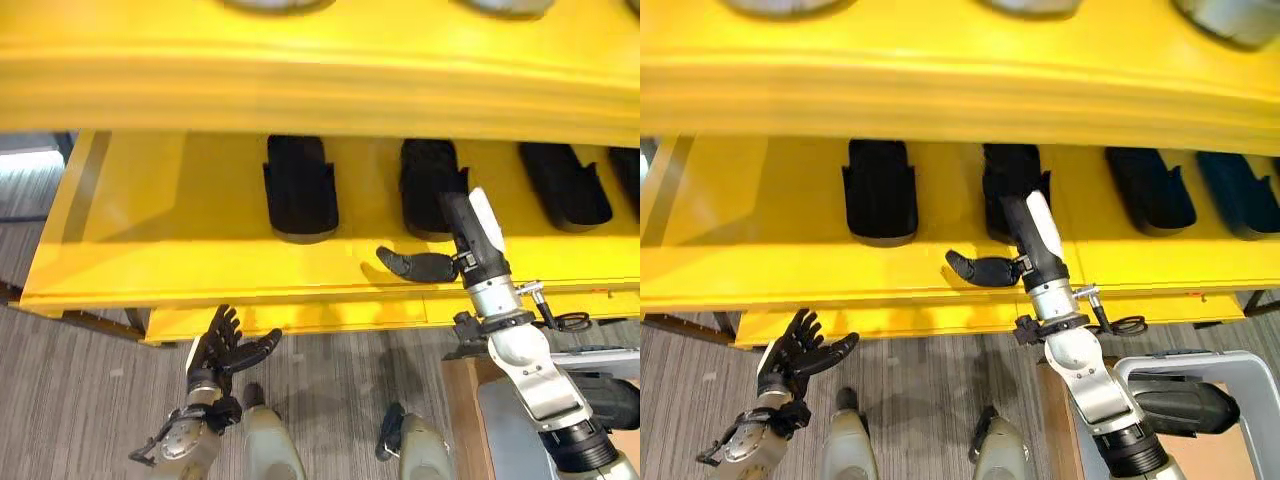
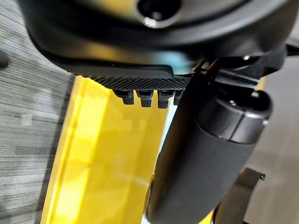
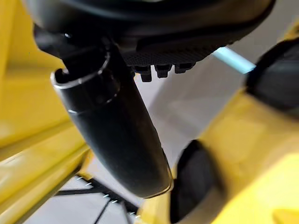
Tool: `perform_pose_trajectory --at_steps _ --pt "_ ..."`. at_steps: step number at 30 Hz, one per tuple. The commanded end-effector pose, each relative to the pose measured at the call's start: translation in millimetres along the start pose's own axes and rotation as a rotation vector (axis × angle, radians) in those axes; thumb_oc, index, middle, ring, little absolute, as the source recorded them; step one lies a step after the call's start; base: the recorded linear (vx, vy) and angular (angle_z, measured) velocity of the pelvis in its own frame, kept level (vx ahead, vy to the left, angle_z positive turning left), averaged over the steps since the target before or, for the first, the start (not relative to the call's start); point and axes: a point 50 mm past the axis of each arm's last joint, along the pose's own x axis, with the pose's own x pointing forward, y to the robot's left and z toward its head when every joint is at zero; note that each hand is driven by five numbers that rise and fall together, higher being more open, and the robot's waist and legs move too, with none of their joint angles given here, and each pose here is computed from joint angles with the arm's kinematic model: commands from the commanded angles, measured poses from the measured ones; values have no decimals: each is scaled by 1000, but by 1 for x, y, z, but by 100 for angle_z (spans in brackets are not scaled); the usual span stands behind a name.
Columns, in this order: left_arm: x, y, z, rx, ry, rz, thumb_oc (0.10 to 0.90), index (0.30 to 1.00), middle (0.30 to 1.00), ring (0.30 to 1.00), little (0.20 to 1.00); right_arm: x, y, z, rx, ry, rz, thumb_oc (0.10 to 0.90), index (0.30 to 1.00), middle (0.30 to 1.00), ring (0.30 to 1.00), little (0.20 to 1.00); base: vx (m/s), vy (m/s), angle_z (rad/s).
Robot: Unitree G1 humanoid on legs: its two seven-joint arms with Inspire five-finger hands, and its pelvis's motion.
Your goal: Move parts from the plastic box to the shelf.
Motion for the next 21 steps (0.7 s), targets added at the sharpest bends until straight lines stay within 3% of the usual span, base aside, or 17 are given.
perform_pose_trajectory --at_steps 1,8,21 --pt "0 -14 34 30 -210 -110 900 1000 1000 1000 1000 -3 -23 14 96 -115 -67 900 1000 1000 1000 1000 89 43 -15" --pt "-15 1 11 -5 -138 -59 900 1000 1000 1000 1000 -62 -24 -39 231 220 -55 900 1000 1000 1000 1000 76 19 -28" --pt "-10 -13 5 -25 -115 -103 900 1000 1000 1000 1000 -72 -21 -50 278 288 -127 900 1000 1000 1000 1000 28 56 -13"
